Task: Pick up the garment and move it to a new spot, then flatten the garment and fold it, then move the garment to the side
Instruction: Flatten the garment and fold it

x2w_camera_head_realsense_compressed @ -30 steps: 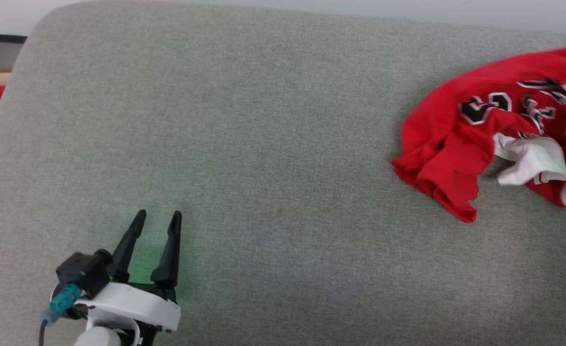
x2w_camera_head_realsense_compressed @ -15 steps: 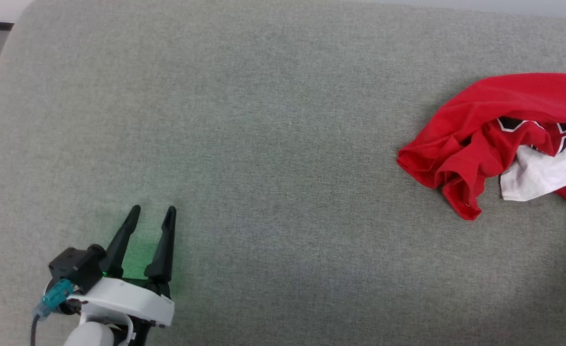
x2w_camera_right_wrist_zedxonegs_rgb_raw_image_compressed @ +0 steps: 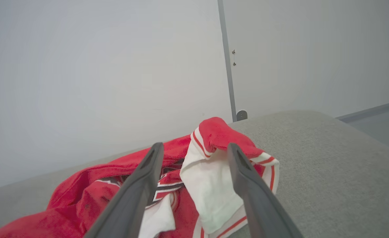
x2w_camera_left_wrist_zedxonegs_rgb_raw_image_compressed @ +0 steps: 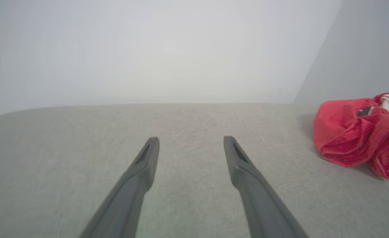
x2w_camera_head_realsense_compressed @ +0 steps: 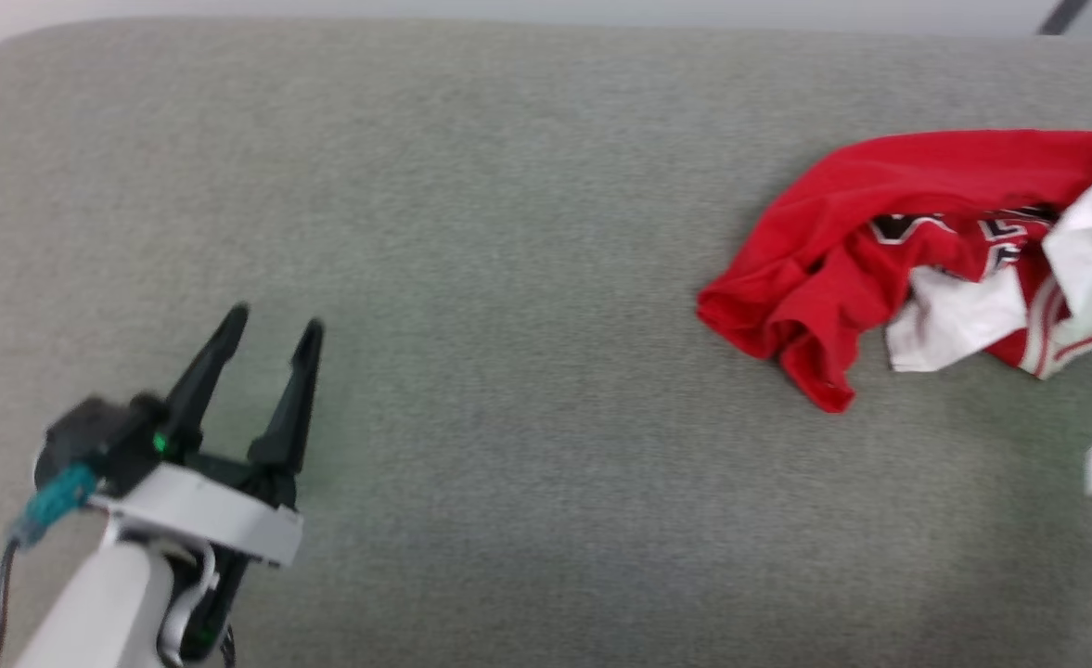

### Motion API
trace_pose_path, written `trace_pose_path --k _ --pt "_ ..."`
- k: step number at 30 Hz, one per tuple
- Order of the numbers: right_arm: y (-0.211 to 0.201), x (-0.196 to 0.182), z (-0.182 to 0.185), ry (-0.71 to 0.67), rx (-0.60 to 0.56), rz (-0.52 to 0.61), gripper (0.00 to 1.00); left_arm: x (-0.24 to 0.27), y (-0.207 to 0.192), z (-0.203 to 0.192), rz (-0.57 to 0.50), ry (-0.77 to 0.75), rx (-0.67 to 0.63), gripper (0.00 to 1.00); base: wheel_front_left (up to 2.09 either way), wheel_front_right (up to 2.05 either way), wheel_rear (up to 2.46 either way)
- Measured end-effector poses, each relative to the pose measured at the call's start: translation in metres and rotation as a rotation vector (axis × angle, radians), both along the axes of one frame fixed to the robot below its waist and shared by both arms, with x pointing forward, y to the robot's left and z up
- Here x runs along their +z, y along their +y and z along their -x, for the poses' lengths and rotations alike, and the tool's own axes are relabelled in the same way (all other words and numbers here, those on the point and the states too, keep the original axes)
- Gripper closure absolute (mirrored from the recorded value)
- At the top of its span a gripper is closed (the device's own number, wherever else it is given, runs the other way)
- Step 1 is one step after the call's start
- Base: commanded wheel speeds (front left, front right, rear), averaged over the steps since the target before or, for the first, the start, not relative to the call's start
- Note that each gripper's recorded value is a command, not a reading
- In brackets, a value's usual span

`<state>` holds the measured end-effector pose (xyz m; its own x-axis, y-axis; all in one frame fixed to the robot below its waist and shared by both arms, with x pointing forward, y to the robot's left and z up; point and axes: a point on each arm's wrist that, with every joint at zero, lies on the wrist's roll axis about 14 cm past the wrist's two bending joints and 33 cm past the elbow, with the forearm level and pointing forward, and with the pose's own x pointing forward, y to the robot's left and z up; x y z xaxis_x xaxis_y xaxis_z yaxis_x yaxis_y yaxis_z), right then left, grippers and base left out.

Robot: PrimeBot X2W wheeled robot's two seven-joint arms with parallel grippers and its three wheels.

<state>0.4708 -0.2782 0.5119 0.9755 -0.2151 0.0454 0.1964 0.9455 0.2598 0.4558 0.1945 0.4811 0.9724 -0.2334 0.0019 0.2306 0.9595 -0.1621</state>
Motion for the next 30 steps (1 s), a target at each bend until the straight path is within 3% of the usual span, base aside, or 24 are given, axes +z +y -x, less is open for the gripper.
trace_pose_path --k 9,14,17,25,30 --pt "0.063 -0.02 0.059 0.028 0.164 -0.023 0.0 0.043 -0.107 -0.029 -0.166 -0.04 -0.486 0.0 0.0 0.0 0.0" --pt "0.076 -0.028 0.08 0.032 0.183 -0.028 0.0 0.045 -0.175 -0.027 -0.304 0.087 -0.773 0.0 0.0 0.0 0.0" --pt "0.074 -0.028 0.087 0.025 0.168 -0.038 0.0 0.035 -0.209 -0.023 -0.307 0.238 -0.901 0.0 0.0 0.0 0.0" --pt "0.057 -0.033 0.101 0.034 0.095 -0.07 0.0 0.027 -0.267 -0.043 -0.339 0.462 -1.039 0.0 0.0 0.0 0.0" --pt "0.054 -0.032 0.102 0.035 0.079 -0.084 0.0 0.026 -0.294 -0.066 -0.37 0.491 -1.06 0.0 0.0 0.0 0.0"
